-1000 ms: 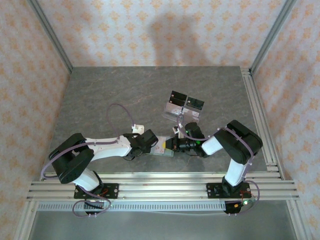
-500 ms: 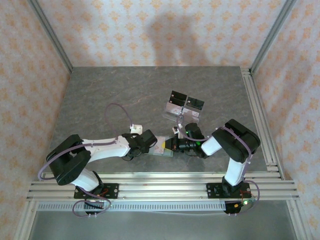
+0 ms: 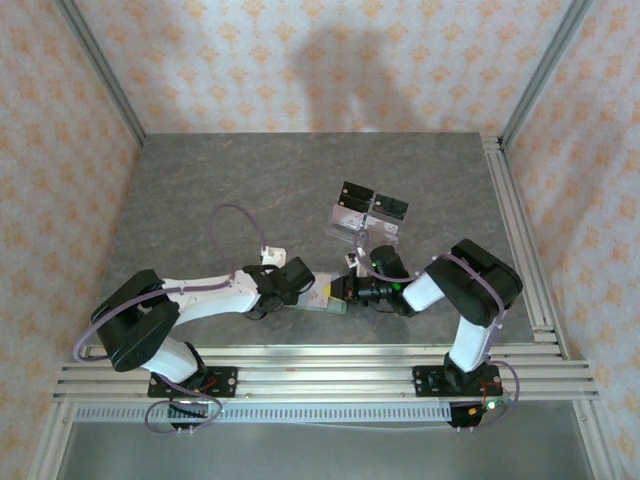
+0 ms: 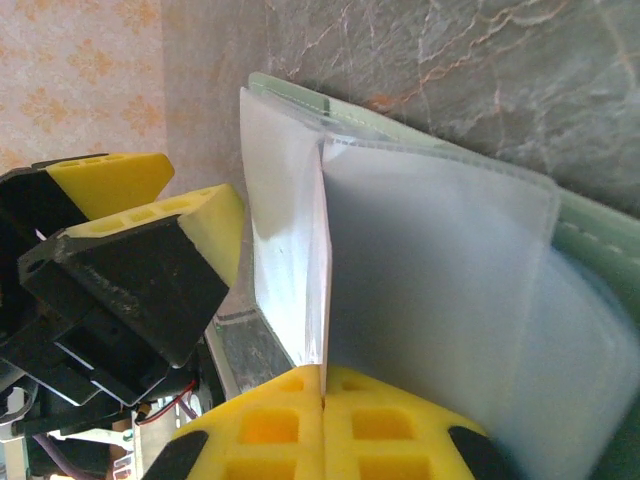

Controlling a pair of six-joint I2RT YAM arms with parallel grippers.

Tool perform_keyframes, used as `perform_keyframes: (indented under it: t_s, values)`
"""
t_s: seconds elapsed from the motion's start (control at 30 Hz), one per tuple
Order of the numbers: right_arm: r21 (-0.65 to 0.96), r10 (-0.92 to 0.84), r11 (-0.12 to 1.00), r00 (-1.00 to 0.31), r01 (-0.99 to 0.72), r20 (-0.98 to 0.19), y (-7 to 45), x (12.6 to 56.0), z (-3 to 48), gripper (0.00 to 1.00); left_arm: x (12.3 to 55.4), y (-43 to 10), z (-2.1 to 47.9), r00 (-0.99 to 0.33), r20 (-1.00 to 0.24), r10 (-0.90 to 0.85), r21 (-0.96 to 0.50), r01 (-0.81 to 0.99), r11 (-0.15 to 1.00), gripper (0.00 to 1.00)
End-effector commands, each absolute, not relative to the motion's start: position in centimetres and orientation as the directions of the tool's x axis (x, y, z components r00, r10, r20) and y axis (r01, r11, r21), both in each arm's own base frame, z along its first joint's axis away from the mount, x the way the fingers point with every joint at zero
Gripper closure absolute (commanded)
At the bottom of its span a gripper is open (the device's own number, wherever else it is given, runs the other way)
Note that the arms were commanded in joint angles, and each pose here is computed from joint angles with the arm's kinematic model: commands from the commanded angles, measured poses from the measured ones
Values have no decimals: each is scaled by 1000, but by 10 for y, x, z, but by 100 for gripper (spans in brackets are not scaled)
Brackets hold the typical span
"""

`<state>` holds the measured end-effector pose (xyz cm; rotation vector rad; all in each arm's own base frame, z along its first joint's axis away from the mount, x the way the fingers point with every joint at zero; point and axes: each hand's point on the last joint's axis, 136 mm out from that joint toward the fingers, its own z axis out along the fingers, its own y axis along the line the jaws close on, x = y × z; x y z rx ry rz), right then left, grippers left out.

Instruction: Put the credit cards into the card holder

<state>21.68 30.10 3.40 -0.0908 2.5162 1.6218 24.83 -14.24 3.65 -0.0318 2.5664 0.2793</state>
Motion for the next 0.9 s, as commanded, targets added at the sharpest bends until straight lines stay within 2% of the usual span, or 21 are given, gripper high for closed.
perform_keyframes:
  t_s: [0.0,0.87]
  values:
    - [889,25,435,-986,-140,-167,297,212,37,100,255,-141,34,-838,-542,55,229,-85,970,0]
    - [899,22,406,-981,-166,-191,307,217,49,100,241,-124,12,-866,-499,42,278,-115,954,0]
